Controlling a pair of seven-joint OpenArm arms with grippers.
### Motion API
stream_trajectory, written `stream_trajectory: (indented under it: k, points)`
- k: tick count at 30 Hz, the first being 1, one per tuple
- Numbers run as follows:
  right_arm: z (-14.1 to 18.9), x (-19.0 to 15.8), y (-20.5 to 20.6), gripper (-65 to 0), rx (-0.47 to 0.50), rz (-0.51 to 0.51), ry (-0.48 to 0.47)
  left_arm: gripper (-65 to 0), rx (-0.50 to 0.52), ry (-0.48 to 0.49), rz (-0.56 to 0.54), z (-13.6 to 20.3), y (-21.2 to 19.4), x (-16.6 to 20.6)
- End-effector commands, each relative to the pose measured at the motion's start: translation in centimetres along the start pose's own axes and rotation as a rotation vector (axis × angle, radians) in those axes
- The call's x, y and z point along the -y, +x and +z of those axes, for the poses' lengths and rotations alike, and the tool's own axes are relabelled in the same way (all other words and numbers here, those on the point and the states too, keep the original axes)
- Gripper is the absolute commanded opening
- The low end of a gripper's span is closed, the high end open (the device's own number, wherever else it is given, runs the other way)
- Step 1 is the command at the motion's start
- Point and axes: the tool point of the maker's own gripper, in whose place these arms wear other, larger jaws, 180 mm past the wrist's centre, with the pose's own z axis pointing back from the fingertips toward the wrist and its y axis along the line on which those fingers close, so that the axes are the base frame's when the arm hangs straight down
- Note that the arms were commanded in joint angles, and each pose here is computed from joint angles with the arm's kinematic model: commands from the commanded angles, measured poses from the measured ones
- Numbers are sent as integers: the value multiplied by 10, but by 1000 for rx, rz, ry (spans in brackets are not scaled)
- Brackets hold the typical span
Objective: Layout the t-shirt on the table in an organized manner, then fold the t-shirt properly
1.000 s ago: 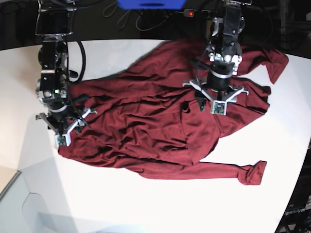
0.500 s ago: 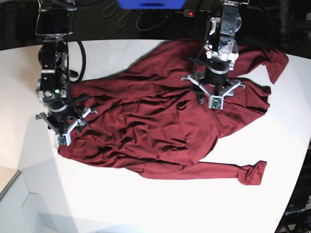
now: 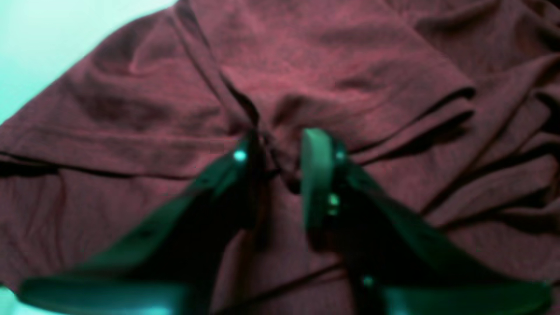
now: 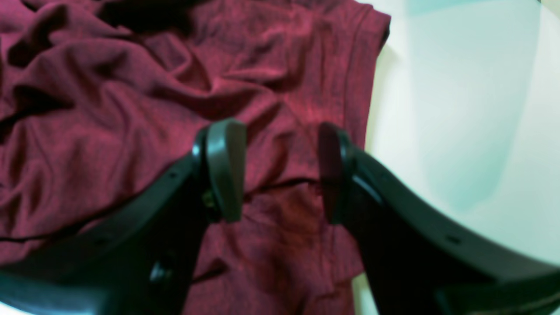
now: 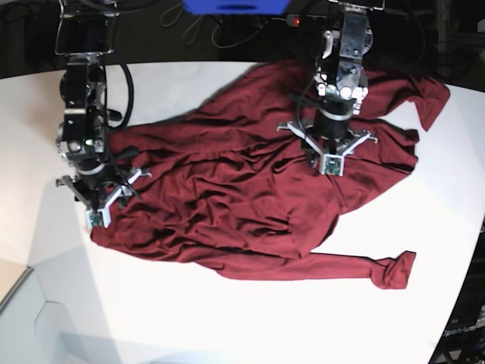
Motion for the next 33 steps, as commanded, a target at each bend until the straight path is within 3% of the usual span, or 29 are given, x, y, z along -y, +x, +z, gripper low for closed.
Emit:
stream_trajectory:
  k: [1, 4, 10, 15, 20, 26, 30, 33]
  points:
    - [2, 6, 18, -376, 55, 5, -13, -555, 58, 2, 0, 0, 18, -1]
    - [2, 6, 18, -376, 55, 5, -13, -650, 53, 3, 1, 0, 16, -1]
    - [2, 7, 18, -376, 57, 4, -14, -649, 74, 9, 3, 3, 24, -3]
    - [2, 7, 18, -376, 57, 4, -14, -649, 175, 20, 1, 18, 60, -8]
    - [2, 7, 18, -376, 57, 4, -14, -649, 247, 38, -8, 12, 94, -16]
    - [2, 6, 18, -376, 54, 5, -13, -649, 321, 195, 28, -21, 150, -93]
    - [2, 8, 18, -376, 52, 8, -16, -649, 314, 291, 71, -47, 177, -150]
    - [2, 9, 17, -376, 50, 8, -18, -649, 311, 319, 77, -61, 196, -173]
